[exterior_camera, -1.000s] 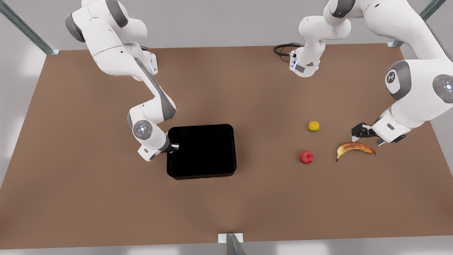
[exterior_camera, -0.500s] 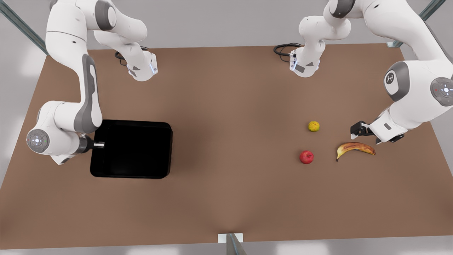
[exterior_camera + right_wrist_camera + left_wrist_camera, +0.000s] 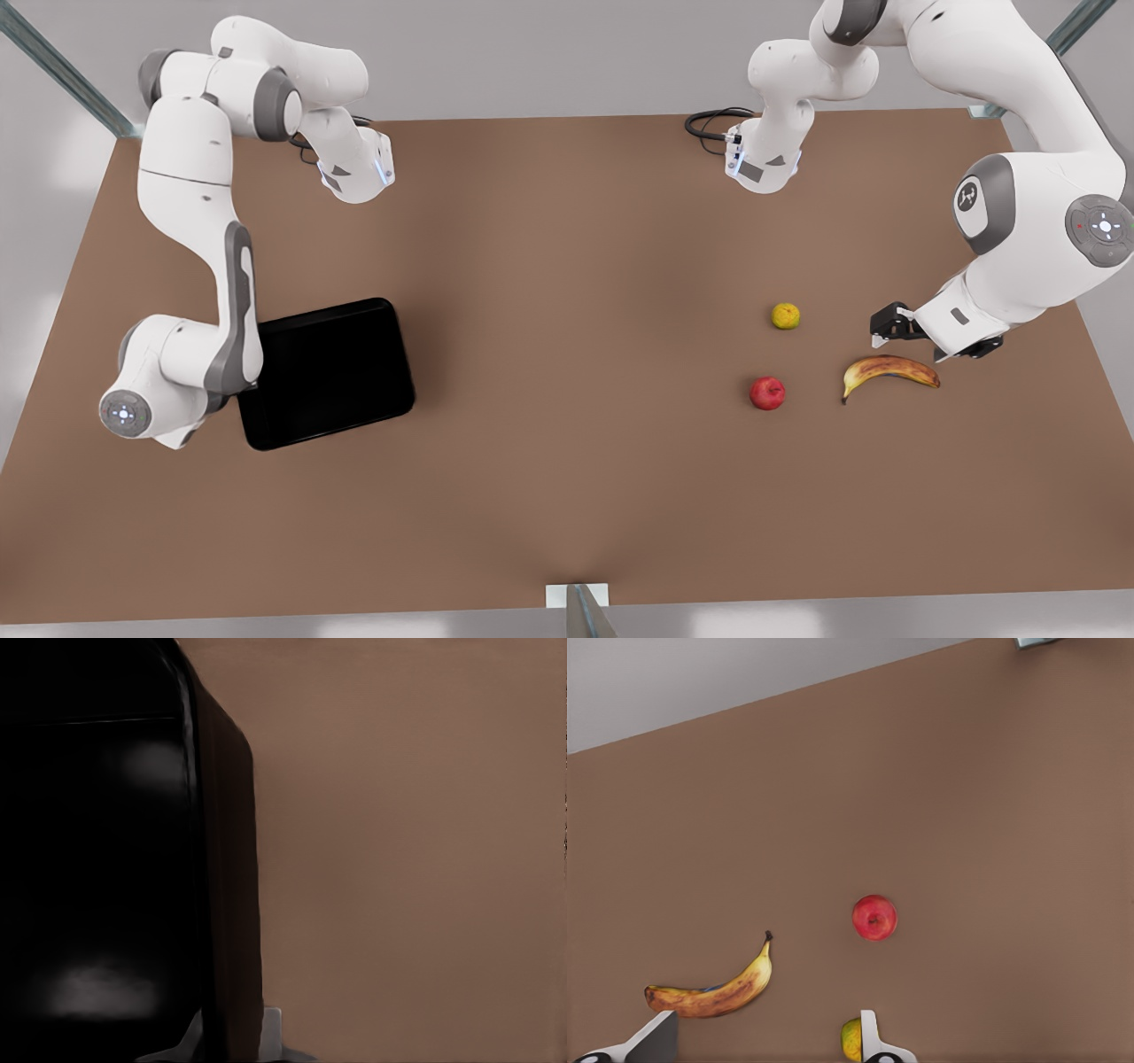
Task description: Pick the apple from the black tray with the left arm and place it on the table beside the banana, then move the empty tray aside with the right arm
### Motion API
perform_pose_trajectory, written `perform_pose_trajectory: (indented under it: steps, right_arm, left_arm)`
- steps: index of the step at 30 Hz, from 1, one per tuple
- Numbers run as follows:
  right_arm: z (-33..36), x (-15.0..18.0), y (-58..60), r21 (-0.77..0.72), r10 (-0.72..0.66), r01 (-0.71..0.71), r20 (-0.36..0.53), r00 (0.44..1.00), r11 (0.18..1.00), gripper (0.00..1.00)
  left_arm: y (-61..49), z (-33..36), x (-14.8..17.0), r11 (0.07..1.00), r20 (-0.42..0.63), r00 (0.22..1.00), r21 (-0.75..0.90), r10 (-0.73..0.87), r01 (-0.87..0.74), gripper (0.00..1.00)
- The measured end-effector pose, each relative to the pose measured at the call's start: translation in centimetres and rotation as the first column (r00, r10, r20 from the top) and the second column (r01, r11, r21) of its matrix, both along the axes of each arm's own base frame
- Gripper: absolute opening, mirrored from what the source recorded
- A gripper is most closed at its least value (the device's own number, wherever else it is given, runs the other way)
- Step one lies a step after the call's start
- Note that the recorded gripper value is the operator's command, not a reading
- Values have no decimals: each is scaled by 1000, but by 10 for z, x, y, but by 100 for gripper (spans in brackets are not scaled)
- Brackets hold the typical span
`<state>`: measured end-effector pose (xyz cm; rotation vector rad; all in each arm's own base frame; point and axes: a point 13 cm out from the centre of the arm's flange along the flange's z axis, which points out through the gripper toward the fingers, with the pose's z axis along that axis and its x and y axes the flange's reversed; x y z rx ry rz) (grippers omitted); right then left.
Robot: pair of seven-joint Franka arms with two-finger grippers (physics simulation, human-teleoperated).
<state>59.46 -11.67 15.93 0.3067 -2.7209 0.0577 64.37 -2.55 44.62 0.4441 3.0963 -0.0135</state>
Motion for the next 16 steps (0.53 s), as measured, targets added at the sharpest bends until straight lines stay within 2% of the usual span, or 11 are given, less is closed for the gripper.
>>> perform_pose_trajectory:
  steps: [1,2,4,6,8,11,16]
  right_arm:
    - [2,5,0,3,17,-17,13,1000,1000,92]
    - [8,12,1,14,25,-26,34,999,1000,100]
    - [46,34,18,75,23,-33,126,992,997,100]
    - [127,79,70,162,58,-104,268,962,981,100]
    - [199,93,118,239,95,-191,361,928,952,100]
    - [238,84,122,210,118,-208,373,920,955,100]
    - [242,73,111,177,95,-162,333,938,971,100]
  left_arm:
    - [0,0,0,1000,0,1000,0,-1,1,100]
    - [0,0,0,1000,0,1000,0,-1,1,100]
    - [0,0,0,1000,0,1000,0,-3,3,100]
    - [-1,0,0,1000,0,1000,0,-5,5,100]
    - [-1,0,0,1000,0,1000,0,-6,6,100]
    - [-8,0,0,1000,1,1000,13,-19,19,100]
    - [-6,-1,0,999,0,1000,31,-14,13,100]
